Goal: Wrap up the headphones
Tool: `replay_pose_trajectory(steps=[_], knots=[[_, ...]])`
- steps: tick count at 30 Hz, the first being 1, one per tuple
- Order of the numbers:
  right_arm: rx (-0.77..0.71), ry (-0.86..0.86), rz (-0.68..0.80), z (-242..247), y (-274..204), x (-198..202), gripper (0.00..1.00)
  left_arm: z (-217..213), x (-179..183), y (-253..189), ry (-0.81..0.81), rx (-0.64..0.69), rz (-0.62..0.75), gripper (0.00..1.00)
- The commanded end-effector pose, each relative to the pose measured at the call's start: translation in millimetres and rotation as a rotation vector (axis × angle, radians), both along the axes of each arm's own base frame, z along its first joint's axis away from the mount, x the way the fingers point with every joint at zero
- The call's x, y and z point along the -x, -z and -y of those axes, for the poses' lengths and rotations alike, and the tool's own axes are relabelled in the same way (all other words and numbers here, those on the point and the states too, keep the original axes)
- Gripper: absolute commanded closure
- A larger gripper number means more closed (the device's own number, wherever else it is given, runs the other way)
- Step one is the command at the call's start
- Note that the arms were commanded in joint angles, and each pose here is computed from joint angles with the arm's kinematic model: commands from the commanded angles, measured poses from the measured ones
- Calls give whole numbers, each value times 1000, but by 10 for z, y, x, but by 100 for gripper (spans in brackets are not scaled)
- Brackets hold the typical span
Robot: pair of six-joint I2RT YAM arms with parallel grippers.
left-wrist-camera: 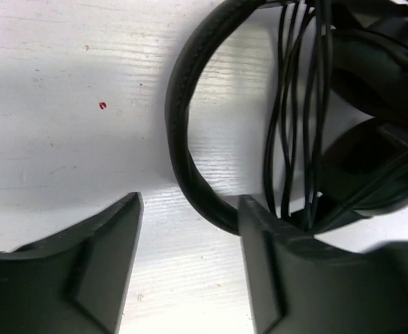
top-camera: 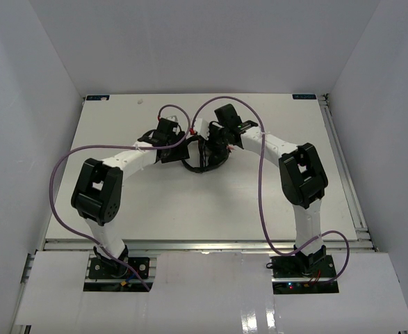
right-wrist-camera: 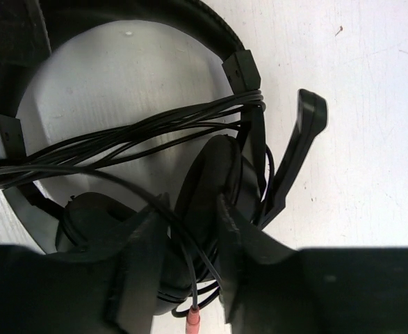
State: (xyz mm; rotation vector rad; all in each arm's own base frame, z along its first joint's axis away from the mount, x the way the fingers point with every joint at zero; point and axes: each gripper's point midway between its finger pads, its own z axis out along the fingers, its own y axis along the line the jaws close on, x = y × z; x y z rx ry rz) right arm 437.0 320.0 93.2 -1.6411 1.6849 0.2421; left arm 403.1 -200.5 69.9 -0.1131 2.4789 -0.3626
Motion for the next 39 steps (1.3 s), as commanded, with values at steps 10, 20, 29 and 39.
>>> replay_pose_trajectory(steps=[10,20,29,39], knots=[[-98,19,86,76,-606,27,32,-83,96,-663,-1,36,94,17],[-138,65,119,312,-946,165,9,-190,327,-937,8,47,127,6],[-226,171,152,677,-1369,407,10,-135,737,-1364,183,135,268,2],[-476,529,103,1385,-2017,959,10,-249,1768,-1945,384,321,624,2]])
